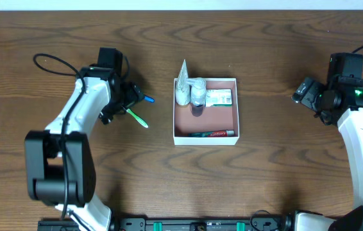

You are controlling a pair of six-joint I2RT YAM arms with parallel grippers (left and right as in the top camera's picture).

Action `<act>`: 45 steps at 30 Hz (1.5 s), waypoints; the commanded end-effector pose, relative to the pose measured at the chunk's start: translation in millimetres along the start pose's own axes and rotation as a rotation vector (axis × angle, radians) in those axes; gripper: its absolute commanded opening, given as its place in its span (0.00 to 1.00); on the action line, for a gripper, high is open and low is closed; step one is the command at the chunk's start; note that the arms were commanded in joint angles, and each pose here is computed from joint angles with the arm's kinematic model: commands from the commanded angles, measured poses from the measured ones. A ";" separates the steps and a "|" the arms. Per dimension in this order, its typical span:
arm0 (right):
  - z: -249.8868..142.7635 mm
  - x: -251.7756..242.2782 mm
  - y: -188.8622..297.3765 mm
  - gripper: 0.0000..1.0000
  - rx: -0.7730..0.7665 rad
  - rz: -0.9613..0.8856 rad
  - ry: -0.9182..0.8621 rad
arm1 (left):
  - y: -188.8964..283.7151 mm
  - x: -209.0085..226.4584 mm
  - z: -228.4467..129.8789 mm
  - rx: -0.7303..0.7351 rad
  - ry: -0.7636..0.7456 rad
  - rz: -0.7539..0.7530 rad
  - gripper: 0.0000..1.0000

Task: Pack container
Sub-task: 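Grasp the green toothbrush handle with the left gripper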

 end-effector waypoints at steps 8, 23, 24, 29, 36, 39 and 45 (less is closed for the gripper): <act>4.7 -1.9 7.9 0.99 -0.031 0.004 -0.017 | -17.6 8.1 9.8 0.055 0.079 0.008 0.99; 4.7 -1.9 7.9 0.99 -0.031 0.004 -0.017 | -39.6 5.2 18.7 0.035 0.073 0.009 0.69; 4.7 -2.0 7.9 0.99 -0.031 0.004 -0.017 | -39.7 5.3 19.5 0.028 0.073 0.011 0.65; 4.7 -2.0 7.9 0.99 -0.031 0.003 -0.017 | -39.7 6.4 21.5 0.006 0.072 0.028 0.51; 4.7 -2.0 7.9 0.99 -0.031 0.003 -0.017 | -40.0 9.1 19.1 0.019 0.065 0.049 0.36; 4.7 -2.0 7.9 0.99 -0.031 0.004 -0.017 | -39.6 13.2 16.0 0.031 0.054 0.084 0.36; 4.7 -2.0 7.9 0.99 -0.031 0.004 -0.017 | -39.2 17.1 14.5 0.035 0.019 0.117 0.33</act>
Point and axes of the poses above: each gripper's point midway between its finger pads, its own y axis back along the fingers, its own x axis along the line the jaws close on, z = x × y, the point moved 9 cm from there along y, back along the fingers, and after that the axes turned 2 degrees about y, right-handed, at the moved point
